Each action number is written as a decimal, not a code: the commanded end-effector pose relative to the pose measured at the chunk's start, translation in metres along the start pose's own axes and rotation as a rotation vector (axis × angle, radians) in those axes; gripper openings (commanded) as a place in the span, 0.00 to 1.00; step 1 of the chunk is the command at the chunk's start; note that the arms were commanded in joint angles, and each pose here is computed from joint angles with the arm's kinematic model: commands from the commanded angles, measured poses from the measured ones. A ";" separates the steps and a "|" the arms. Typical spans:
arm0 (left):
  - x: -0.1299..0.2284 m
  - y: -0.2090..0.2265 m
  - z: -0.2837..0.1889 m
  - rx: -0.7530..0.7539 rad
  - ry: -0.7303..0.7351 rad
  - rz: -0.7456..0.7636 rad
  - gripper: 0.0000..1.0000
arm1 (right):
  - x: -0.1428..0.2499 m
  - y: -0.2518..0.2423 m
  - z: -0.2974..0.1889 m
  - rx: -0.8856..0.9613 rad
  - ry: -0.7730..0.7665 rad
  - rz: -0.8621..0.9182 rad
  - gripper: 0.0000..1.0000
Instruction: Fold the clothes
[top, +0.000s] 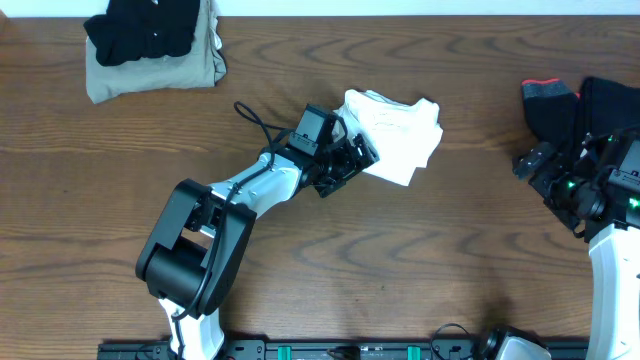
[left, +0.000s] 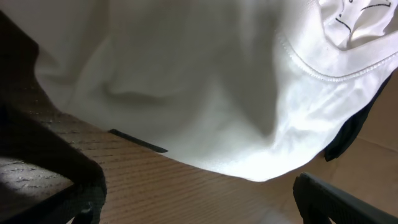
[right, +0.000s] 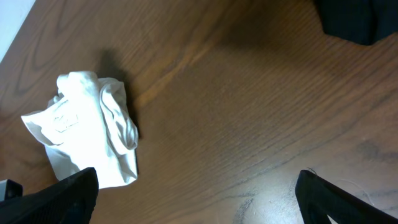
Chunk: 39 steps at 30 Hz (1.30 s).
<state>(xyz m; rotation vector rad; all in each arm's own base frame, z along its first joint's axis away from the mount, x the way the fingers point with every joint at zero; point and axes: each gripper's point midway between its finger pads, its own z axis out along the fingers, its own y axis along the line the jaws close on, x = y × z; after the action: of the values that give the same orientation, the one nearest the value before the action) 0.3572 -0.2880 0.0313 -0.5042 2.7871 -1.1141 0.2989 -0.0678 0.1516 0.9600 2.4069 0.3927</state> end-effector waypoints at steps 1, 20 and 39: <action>0.000 0.011 0.005 -0.028 -0.002 -0.021 0.98 | -0.004 -0.002 -0.002 0.004 -0.012 -0.004 0.99; 0.000 0.011 0.005 -0.028 -0.002 -0.021 0.98 | -0.005 -0.001 -0.002 0.004 -0.013 -0.004 0.99; 0.004 0.002 0.006 0.005 0.011 -0.029 0.98 | -0.004 -0.001 -0.002 0.003 -0.012 -0.004 0.99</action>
<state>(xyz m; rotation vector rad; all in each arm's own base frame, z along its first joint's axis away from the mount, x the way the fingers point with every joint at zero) 0.3615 -0.2906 0.0345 -0.5256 2.7633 -1.1375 0.2989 -0.0678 0.1516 0.9600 2.4069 0.3927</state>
